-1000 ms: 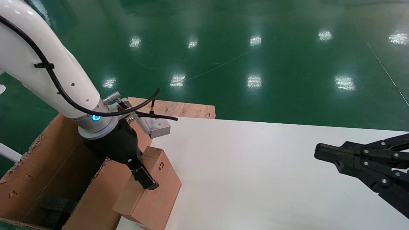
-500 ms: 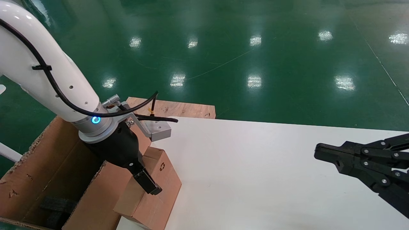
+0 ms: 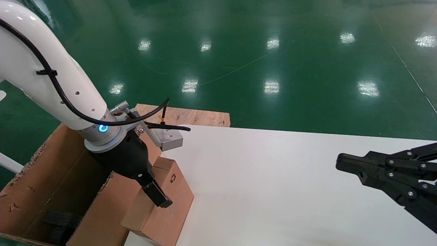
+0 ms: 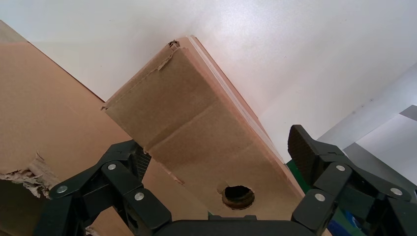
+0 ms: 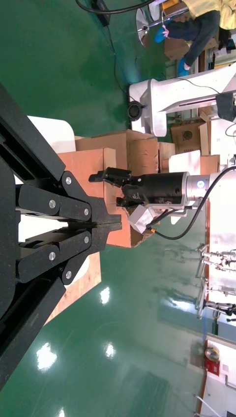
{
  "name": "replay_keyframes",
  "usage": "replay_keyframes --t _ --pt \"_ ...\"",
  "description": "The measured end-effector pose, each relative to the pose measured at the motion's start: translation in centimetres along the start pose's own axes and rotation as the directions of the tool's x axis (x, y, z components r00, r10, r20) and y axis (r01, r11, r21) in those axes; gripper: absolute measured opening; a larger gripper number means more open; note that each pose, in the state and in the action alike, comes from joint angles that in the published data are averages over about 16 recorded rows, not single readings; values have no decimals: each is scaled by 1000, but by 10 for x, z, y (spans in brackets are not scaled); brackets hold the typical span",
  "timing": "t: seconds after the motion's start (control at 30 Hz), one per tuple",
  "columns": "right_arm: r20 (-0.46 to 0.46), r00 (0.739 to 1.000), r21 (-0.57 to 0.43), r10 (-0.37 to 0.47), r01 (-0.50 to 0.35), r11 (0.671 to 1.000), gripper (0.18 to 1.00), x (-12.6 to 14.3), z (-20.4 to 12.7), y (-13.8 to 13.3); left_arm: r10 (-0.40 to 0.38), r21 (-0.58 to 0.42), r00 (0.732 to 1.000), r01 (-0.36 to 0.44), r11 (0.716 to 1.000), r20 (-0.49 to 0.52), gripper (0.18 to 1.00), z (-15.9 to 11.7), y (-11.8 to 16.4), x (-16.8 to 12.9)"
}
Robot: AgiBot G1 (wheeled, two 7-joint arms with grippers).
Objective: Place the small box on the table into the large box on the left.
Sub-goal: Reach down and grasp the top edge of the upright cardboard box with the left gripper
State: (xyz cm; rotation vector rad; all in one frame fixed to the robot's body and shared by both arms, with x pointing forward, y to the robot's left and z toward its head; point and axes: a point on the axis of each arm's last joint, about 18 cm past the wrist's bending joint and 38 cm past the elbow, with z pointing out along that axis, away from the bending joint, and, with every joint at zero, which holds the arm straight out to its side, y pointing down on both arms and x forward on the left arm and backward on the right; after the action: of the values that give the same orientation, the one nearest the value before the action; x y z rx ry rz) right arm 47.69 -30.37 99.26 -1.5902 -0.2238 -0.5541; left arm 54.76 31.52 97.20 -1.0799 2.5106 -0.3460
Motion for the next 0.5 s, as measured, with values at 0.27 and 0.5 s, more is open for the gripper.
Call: replay_keyframes --t 0.27,0.5 --pt "0 1000 0 0 0 1000 225 0 0 0 1 -2 1000 -1 1000 2 992 0 0 0" --pt "0 1000 0 0 0 1000 293 0 0 0 2 -2 1000 -2 1000 3 956 0 0 0"
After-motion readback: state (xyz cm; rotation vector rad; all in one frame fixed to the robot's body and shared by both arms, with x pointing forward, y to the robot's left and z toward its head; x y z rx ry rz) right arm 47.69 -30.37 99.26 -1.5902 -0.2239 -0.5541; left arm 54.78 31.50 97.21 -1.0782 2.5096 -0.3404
